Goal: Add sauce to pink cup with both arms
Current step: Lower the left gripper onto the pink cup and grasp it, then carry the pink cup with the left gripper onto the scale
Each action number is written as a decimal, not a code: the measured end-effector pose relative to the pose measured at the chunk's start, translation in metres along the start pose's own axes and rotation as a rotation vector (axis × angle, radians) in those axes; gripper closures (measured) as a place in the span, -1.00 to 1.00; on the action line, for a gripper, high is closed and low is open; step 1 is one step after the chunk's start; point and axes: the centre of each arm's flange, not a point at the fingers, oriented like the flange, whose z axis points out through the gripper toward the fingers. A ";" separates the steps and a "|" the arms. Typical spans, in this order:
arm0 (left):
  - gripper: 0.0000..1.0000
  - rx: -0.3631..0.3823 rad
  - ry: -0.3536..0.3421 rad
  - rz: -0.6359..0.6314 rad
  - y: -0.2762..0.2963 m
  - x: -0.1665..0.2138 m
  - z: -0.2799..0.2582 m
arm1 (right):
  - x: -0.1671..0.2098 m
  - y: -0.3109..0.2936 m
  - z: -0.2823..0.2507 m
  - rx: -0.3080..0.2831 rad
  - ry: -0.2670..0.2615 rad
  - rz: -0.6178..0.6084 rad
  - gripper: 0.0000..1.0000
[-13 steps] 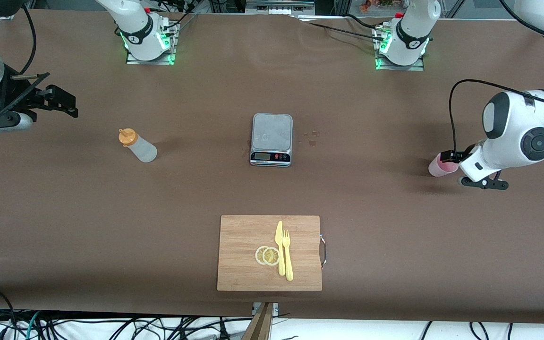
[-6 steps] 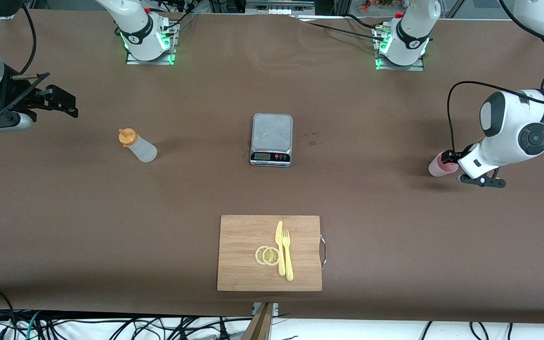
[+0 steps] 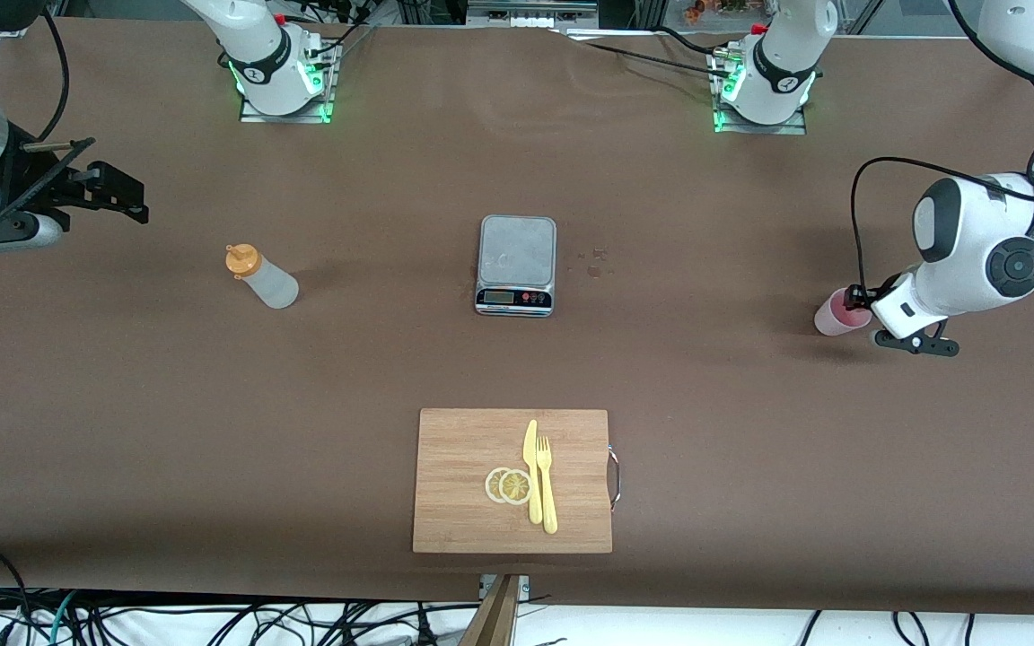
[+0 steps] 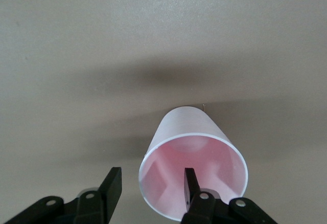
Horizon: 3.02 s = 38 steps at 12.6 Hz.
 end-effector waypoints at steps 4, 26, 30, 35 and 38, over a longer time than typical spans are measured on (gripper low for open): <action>0.77 -0.003 -0.007 0.002 0.001 0.001 0.005 | 0.000 0.000 0.000 0.000 0.000 0.000 -1.00; 0.92 -0.084 -0.006 0.051 0.313 0.033 -0.121 | 0.000 0.000 0.000 0.000 0.000 -0.001 -1.00; 0.92 -0.133 -0.012 -0.063 0.388 0.031 -0.138 | 0.000 -0.001 0.000 0.000 -0.001 -0.001 -1.00; 0.92 -0.137 -0.088 -0.183 0.490 0.021 -0.101 | 0.000 -0.001 0.000 0.000 -0.002 -0.001 -1.00; 0.92 -0.146 -0.106 -0.162 0.519 0.019 -0.085 | 0.000 -0.001 0.000 0.000 -0.002 -0.001 -1.00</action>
